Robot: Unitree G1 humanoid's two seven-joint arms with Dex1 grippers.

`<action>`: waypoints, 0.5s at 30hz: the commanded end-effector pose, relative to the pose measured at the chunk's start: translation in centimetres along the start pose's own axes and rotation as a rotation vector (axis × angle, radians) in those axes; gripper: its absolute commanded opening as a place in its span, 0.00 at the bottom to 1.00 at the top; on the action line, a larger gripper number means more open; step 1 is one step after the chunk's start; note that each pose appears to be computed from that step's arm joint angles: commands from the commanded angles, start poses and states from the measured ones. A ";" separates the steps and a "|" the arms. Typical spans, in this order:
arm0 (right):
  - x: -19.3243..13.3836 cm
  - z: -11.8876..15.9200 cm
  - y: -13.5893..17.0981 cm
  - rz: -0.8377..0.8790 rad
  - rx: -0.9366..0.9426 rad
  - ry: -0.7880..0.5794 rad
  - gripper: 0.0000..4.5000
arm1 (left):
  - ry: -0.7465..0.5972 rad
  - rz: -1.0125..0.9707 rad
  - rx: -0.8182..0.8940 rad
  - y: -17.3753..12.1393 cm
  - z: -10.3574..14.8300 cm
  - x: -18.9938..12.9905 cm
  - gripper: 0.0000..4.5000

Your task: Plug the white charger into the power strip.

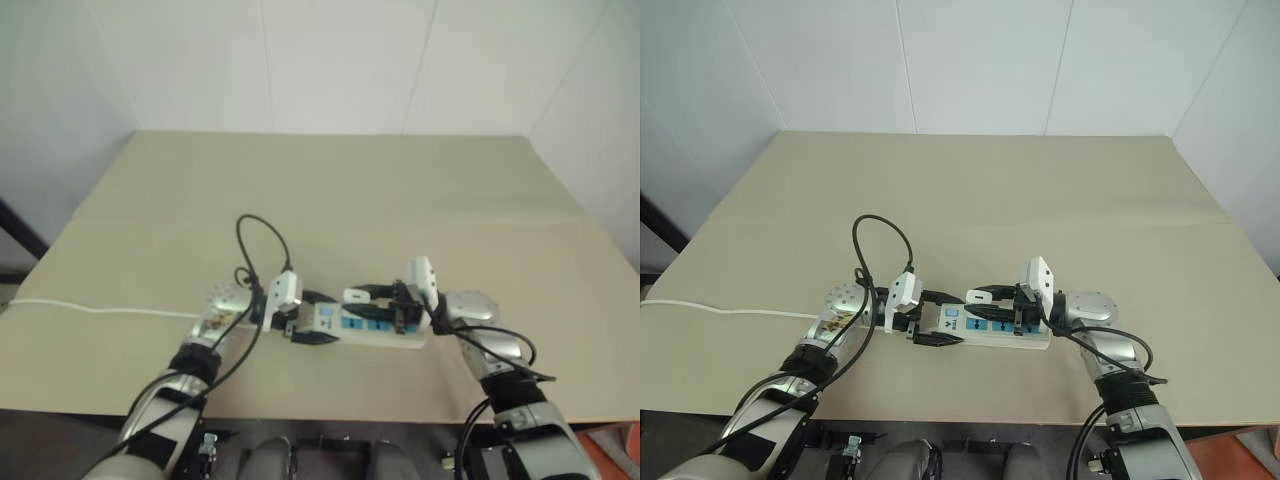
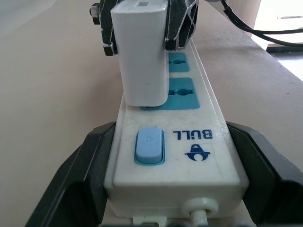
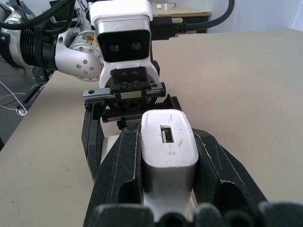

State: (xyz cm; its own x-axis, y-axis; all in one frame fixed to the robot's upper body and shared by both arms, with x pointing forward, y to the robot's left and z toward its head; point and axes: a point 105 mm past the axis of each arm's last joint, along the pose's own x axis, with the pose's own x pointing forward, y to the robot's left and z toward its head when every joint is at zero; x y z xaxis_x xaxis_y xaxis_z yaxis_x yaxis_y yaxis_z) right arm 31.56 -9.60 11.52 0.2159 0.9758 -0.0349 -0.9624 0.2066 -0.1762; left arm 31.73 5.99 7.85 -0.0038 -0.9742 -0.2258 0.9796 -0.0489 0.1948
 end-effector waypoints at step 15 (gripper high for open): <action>-0.6 -3.7 -0.9 -0.029 0.071 0.184 0.26 | 0.083 -0.044 -0.052 -1.5 -2.2 -0.6 0.73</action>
State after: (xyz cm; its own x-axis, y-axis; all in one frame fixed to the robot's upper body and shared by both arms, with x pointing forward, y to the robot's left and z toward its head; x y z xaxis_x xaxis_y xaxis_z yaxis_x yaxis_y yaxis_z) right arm 32.20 -8.49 11.17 0.1703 0.9824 -0.0772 -0.9741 0.1560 -0.1635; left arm 31.86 6.71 7.68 0.0153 -0.9720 -0.2346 0.9818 -0.0298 0.1877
